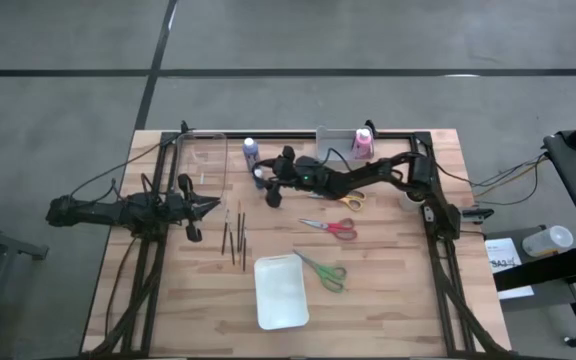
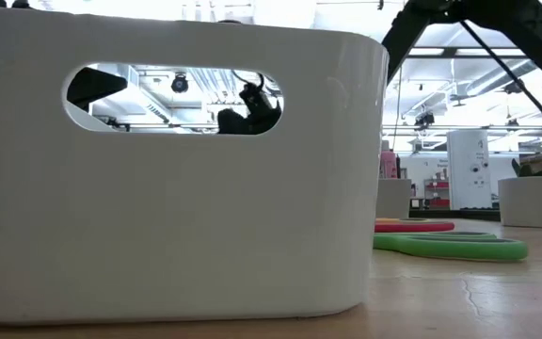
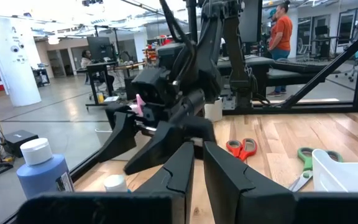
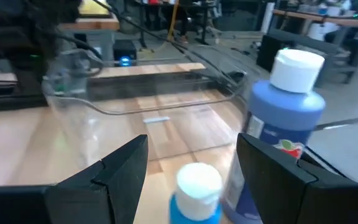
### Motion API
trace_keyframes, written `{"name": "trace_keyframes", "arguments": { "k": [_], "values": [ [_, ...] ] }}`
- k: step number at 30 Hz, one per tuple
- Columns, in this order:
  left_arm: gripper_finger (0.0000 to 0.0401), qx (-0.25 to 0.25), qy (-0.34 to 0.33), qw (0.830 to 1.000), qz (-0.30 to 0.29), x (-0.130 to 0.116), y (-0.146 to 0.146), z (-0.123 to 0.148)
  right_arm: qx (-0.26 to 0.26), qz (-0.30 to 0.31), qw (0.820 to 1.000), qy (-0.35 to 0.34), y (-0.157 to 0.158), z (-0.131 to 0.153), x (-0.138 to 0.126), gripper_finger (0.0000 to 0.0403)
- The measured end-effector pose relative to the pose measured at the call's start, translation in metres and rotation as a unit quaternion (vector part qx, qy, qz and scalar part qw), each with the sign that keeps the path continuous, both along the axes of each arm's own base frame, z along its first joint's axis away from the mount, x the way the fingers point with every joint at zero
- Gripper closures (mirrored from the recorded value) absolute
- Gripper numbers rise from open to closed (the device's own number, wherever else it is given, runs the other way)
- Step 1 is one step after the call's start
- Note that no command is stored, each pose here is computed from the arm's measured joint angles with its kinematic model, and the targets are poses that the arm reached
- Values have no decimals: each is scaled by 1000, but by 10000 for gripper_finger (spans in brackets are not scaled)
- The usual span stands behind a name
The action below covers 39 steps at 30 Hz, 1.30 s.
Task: Pick & Place Paint Supplies
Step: Put the small blue paint bottle into the gray bin
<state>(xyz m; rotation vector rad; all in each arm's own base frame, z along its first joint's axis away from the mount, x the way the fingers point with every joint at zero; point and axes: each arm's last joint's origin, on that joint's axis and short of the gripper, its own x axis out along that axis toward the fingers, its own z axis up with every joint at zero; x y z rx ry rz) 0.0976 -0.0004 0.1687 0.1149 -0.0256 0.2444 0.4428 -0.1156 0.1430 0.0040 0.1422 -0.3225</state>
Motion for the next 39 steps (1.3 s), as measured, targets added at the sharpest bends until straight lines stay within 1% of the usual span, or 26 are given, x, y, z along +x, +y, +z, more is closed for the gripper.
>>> {"name": "trace_keyframes", "arguments": {
  "k": [7, 10, 14, 18, 24, 31, 39],
  "values": [
    [354, 0, 0, 1000, 0, 0, 0, 0, 0, -7, 1000, 7, -1, 0, 0, 158],
    [354, 0, 0, 1000, 0, 0, 0, 0, 8, -8, 1000, 25, -1, -1, 1, 158],
    [354, 0, 0, 1000, 0, 0, 0, 0, 13, -8, 999, 46, -2, -1, 4, 158],
    [354, 0, 0, 1000, 0, 0, 0, 0, 12, -8, 999, 44, -3, 0, 9, 158],
    [354, 0, 0, 1000, 0, 0, 0, 0, 21, -11, 997, 71, -7, -4, 15, 158],
    [354, 0, 0, 1000, 0, 0, 0, 0, 29, -15, 997, 76, -10, -10, 17, 158],
    [354, 0, 0, 1000, 0, 0, 0, 0, 30, -16, 997, 73, -10, -10, 17, 158]
  ]
}}
